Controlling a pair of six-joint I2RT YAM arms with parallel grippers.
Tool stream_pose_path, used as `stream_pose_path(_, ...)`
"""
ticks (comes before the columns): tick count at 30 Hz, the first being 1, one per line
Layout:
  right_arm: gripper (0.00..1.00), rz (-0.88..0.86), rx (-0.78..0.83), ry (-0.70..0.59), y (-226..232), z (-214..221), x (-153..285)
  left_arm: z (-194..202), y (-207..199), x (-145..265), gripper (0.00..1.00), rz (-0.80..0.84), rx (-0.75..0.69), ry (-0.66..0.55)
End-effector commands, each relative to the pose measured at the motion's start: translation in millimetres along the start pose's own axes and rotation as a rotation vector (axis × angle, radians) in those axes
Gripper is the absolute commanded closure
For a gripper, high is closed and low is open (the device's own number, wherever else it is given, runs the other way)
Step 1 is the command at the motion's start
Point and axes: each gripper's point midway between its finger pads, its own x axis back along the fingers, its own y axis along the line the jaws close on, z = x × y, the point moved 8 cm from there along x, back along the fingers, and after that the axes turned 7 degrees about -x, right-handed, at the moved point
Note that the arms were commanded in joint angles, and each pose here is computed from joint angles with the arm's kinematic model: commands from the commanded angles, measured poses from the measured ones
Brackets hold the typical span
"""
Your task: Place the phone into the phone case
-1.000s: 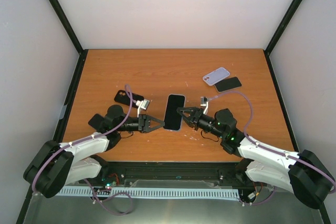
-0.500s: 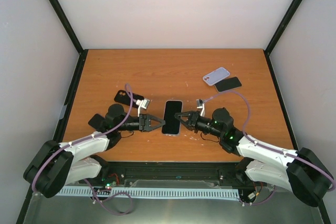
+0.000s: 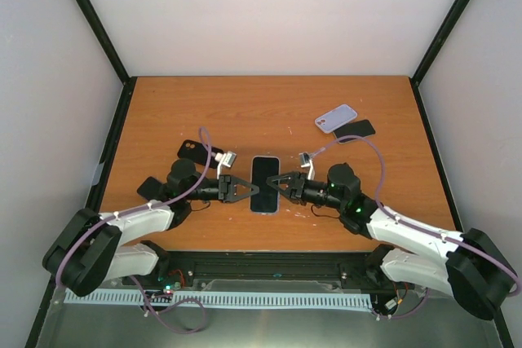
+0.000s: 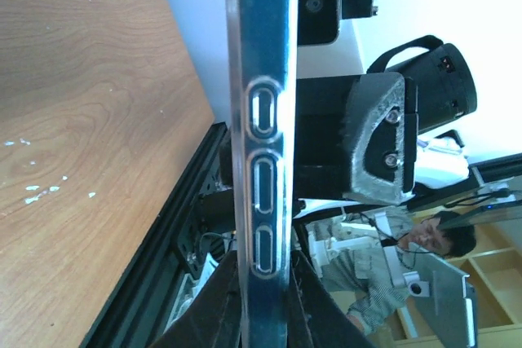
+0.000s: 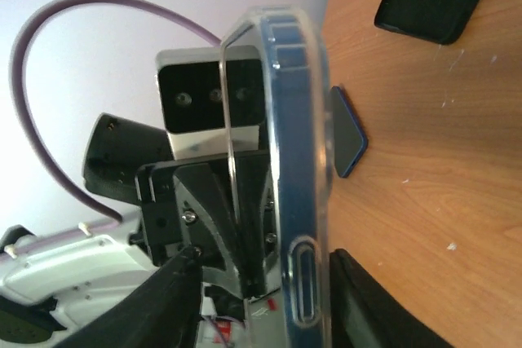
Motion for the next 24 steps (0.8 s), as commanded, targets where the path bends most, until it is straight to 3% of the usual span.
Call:
stream_pose_path(1, 0.50, -0.019, 0.055, 0.007, 13, 5, 10, -13, -11, -3, 0.97, 0.017, -0.083, -0.038)
stream_pose_path(5, 0.33, 0.000, 0.068, 0.029, 2, 13, 17, -20, -16, -4, 0.97, 0.013, -0.109, -0.067)
stream_pose_path(9, 0.32, 0.014, 0.069, 0.063, -4, 19, 18, -26, -25, -3, 0.98, 0.026, -0.130, -0.101)
stream_pose_path(17, 0.49, 0.026, 0.052, 0.080, -11, 22, 18, -31, -25, -1, 0.98, -0.015, -0.132, -0.167)
stream_pose_path(24, 0.82, -0.014, 0.034, 0.055, -9, 23, 22, -32, -13, -3, 1.00, -0.069, -0.113, -0.159)
